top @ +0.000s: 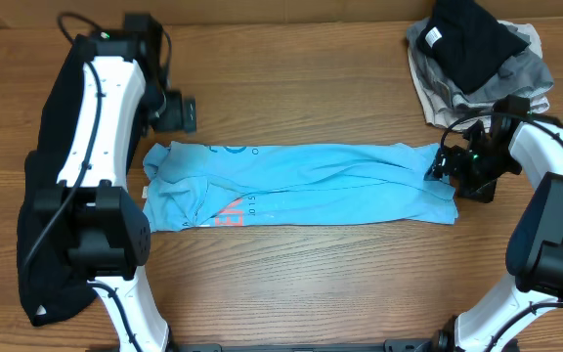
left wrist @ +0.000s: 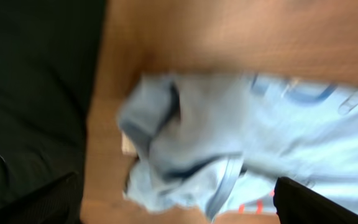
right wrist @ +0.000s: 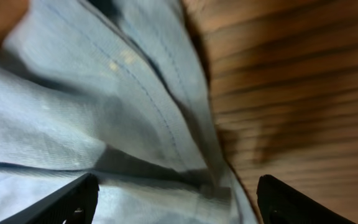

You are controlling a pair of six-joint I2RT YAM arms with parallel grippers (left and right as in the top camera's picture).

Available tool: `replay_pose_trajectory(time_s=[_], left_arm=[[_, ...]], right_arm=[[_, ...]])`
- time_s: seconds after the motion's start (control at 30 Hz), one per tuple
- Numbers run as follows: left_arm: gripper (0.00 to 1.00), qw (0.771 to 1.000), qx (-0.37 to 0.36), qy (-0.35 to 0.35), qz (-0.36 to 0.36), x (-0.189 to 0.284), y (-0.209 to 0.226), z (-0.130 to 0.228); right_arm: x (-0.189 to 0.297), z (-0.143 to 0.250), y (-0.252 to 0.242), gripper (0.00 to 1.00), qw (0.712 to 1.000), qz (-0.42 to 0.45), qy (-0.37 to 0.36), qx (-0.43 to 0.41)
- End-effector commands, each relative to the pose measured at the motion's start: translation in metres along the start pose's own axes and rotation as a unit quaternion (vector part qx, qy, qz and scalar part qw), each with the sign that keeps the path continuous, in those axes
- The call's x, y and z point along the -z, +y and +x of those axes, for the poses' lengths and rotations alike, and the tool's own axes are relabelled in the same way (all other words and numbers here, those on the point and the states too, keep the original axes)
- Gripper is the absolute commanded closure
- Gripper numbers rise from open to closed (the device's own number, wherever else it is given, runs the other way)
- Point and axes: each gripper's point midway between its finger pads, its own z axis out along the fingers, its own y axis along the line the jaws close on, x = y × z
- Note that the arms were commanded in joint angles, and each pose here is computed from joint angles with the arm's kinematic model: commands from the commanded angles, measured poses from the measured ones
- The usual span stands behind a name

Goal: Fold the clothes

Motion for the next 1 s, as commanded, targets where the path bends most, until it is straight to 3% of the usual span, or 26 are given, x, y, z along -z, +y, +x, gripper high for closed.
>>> replay_pose_trajectory(time_s=[0.0,0.1,0.2,0.23,0.37,0.73,0.97], left_arm=[[0.0,0.997,0.013,-0.072,0.015,0.031,-0.005,-0.031],[0.0,0.994,0.015,-0.109,0.021,0.045,-0.007,-0.046],[0.0,0.992,0.015,-0.125,0.023,0.049,-0.007,-0.054],[0.0,0.992,0.016,-0.126,0.023,0.049,-0.007,-0.054],[0.0,0.992,0.009,-0.128,0.016,0.049,-0.005,-0.055],[0.0,0.991,0.03,-0.127,0.006,0.048,0.019,-0.057],[0.0,0.991,0.038,-0.127,0.004,0.048,0.027,-0.057]], right_arm=[[-0.008,0.006,0.011,0.15,0.999,-0.034,0.0,0.006],[-0.018,0.011,0.013,0.2,0.999,-0.042,0.001,0.008],[-0.025,0.013,0.017,0.36,0.998,-0.055,-0.002,0.012],[-0.027,0.012,0.016,0.44,0.998,-0.055,-0.006,0.01],[-0.025,0.002,0.013,0.94,0.998,-0.053,-0.024,-0.013],[0.063,-0.021,-0.033,0.96,0.994,-0.058,-0.042,-0.08],[0.096,-0.011,0.0,0.96,0.997,-0.068,-0.026,-0.028]])
